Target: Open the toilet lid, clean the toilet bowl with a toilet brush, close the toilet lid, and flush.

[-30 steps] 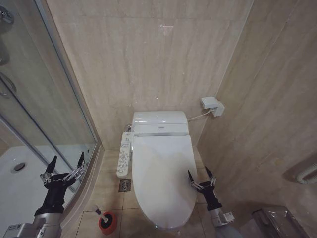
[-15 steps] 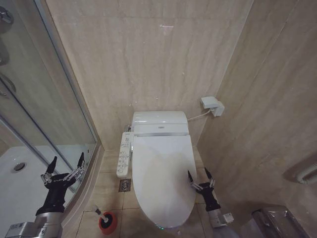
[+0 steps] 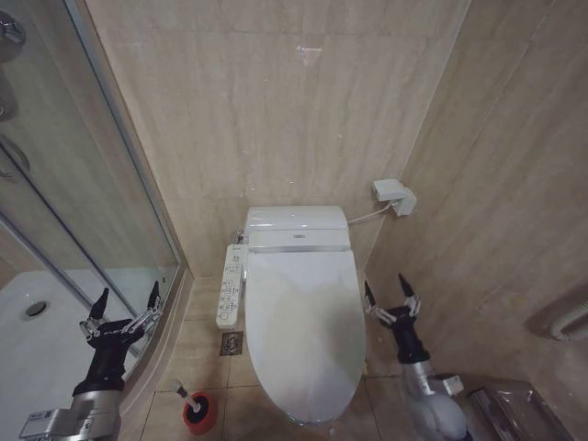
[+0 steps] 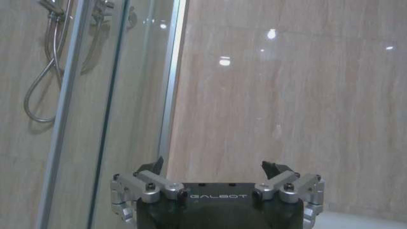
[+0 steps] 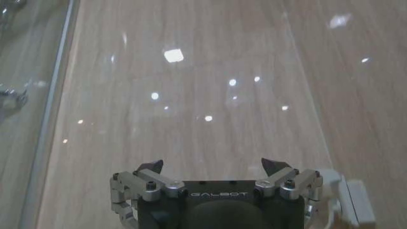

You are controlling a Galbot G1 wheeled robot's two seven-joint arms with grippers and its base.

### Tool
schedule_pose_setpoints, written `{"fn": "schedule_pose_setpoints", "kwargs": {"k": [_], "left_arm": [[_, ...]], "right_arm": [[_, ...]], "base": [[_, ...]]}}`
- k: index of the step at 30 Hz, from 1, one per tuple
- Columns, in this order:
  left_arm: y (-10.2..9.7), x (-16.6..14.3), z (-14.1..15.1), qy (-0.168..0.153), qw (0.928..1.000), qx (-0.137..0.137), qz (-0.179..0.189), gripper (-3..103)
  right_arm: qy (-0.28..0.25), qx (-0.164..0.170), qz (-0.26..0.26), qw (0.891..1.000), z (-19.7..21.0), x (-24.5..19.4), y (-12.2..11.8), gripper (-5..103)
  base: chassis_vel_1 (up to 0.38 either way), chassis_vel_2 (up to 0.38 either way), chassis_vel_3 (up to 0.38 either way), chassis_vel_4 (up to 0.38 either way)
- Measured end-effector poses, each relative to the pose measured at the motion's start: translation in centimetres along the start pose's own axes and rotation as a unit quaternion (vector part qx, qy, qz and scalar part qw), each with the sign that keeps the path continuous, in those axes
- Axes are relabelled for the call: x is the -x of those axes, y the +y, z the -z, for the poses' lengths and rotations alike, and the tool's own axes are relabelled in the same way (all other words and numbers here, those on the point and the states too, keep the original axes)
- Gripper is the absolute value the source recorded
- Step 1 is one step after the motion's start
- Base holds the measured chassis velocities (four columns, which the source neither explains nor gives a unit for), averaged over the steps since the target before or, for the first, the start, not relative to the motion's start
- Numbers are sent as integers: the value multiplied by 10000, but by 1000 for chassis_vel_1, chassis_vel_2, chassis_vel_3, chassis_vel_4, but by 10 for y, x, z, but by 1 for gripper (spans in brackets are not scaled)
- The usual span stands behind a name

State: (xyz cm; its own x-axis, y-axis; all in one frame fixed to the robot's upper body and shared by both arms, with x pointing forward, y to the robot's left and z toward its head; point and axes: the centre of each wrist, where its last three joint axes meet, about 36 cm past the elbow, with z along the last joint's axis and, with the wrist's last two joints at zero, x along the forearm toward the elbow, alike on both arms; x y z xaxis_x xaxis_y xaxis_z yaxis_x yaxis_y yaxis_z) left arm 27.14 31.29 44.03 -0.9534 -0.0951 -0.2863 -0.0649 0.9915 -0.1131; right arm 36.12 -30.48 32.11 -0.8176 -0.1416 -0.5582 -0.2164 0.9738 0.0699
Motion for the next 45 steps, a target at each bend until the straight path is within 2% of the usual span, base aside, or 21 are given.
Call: {"fn": "schedule_pose_setpoints", "kwargs": {"k": [7,10,17,19,20,23,27,33,37,45], "left_arm": [[14,14,-14,16,9999,95,98,100],[20,25,-20,-14,9999,105,106,100],[20,59,-30,-47,9999,-129,68,100],[24,77,-36,-91,9999,-46,-114,100],[24,77,-36,-91,9999,-46,-114,100],[33,101,-43,-135,9990,129,-413,100],[38,123,-55,-127,9979,182,-612,100],[30,158,-68,-168,9968,188,-764,100],[23,197,-76,-326,9958,170,-833,100],[20,206,-74,-396,9950,116,-906,100]], "right_arm": [[-200,55,-374,9991,23,28,6,100],[-223,59,-385,9990,25,31,6,100],[-203,2,-441,9988,20,28,5,100],[-327,-152,-475,9982,14,26,-4,100],[-327,-152,-475,9982,14,26,-4,100],[-333,-74,-536,9980,14,25,-2,100],[-313,-78,-543,9980,12,25,0,100],[-243,-145,-539,9981,9,23,-1,100],[-173,-220,-582,9979,11,16,-6,100],[-183,-239,-666,9973,9,17,-9,100]], "base": [[0,0,0,0],[0,0,0,0],[0,0,0,0],[0,0,0,0],[0,0,0,0],[0,0,0,0],[0,0,0,0],[0,0,0,0],[0,0,0,0],[0,0,0,0]]}}
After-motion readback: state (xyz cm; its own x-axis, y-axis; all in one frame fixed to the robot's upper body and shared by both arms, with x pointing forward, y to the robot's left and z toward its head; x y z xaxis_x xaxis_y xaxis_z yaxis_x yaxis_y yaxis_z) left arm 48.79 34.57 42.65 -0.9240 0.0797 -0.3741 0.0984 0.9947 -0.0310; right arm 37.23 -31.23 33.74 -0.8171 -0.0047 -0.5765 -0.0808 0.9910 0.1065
